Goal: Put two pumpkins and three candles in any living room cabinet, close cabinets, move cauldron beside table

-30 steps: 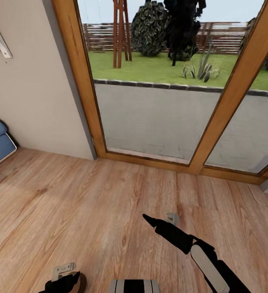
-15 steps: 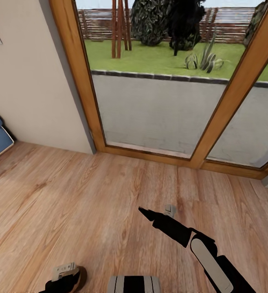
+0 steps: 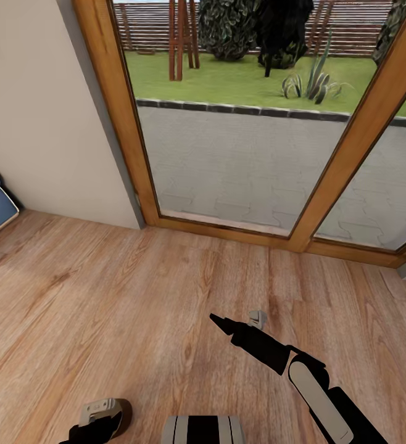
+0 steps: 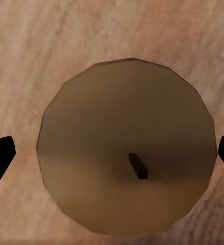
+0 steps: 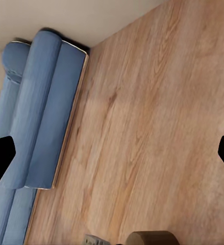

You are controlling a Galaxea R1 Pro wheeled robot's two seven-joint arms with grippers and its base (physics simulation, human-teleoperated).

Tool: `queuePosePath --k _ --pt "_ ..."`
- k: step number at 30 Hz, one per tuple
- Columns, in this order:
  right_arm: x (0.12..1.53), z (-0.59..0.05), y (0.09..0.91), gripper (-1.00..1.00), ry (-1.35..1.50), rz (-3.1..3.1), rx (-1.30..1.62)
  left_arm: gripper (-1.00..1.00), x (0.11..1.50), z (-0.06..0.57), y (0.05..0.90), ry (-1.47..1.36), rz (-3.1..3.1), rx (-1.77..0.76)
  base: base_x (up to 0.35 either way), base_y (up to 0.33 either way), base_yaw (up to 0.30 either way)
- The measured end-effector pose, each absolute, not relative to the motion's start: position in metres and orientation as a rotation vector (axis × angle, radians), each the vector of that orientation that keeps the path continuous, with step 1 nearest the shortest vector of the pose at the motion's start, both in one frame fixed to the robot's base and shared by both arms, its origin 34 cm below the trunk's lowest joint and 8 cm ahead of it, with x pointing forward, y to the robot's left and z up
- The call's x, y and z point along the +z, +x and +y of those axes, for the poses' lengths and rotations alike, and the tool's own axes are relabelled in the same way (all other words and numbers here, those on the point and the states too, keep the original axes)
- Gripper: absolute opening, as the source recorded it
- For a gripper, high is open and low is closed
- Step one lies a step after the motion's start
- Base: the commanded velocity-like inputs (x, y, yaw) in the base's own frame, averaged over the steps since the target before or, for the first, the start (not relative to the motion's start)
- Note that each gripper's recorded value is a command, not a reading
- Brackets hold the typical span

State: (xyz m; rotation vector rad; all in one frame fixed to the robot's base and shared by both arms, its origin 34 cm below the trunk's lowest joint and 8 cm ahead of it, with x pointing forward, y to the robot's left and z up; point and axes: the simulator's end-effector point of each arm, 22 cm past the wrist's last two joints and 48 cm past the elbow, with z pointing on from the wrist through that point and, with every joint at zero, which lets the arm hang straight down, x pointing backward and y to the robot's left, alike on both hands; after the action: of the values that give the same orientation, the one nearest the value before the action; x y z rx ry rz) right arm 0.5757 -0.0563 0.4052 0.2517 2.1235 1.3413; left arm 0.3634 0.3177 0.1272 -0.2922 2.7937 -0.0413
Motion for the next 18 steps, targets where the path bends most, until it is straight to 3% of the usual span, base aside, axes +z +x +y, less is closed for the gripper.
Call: queuePosePath --k 18 --pt "0.395 -0.056 0.574 1.00 0.266 2.140 1.344 1.00 0.121 0.317 0.356 -0.294 2.813 -0.041 0.000 0.000 0.000"
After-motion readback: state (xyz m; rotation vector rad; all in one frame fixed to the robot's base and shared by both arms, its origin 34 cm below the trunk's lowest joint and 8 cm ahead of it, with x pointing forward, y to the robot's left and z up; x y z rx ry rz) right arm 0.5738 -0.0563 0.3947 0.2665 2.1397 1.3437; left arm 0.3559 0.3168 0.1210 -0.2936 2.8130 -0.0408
